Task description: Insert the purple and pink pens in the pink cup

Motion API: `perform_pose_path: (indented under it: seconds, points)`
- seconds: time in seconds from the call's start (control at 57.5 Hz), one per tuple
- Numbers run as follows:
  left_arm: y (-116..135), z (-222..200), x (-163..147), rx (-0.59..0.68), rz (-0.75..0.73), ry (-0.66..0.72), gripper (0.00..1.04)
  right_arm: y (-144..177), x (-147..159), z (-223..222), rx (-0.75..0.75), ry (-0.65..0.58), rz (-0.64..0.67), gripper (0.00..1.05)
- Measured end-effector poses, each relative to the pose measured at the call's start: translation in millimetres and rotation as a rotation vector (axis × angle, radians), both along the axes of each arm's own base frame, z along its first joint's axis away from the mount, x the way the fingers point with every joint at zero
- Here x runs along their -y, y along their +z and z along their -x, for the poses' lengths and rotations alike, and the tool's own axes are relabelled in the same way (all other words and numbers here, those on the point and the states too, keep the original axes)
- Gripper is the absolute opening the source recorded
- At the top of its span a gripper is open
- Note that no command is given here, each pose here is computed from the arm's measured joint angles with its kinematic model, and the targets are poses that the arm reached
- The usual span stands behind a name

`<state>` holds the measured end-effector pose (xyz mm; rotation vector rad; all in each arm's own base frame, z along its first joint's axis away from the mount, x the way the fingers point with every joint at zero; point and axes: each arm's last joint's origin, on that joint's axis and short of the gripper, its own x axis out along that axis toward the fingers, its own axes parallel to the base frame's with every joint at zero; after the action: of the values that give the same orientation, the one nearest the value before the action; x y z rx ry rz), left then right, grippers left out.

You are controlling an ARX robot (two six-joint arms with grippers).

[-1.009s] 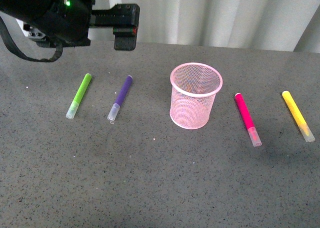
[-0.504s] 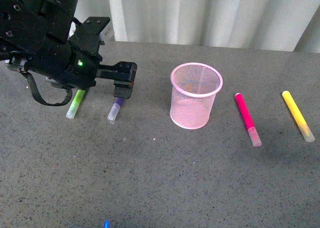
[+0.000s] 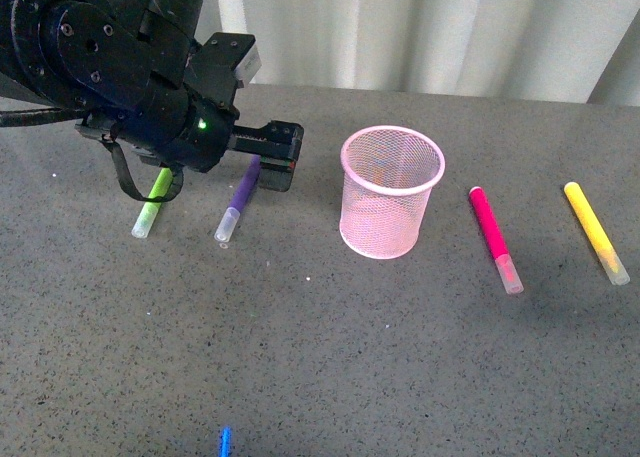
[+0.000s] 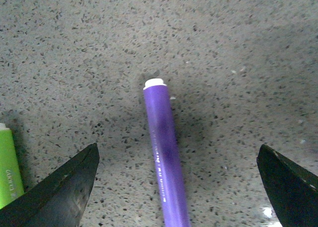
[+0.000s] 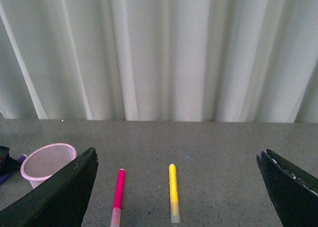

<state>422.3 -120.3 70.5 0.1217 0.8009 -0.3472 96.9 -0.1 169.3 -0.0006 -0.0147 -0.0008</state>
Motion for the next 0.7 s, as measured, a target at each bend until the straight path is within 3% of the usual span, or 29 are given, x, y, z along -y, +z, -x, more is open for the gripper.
perform_pose_path:
  seconds: [0.4,0.696]
  points:
    - [-18.8,3.1,12.6,0.001,-0.07,-0.056,0.98,0.0,0.0,0.0,0.0,0.0,0.0,0.98]
    - [-22.7,2.6,20.9,0.017,-0.082,-0.067,0.54,0.0,0.0,0.0,0.0,0.0,0.0,0.98]
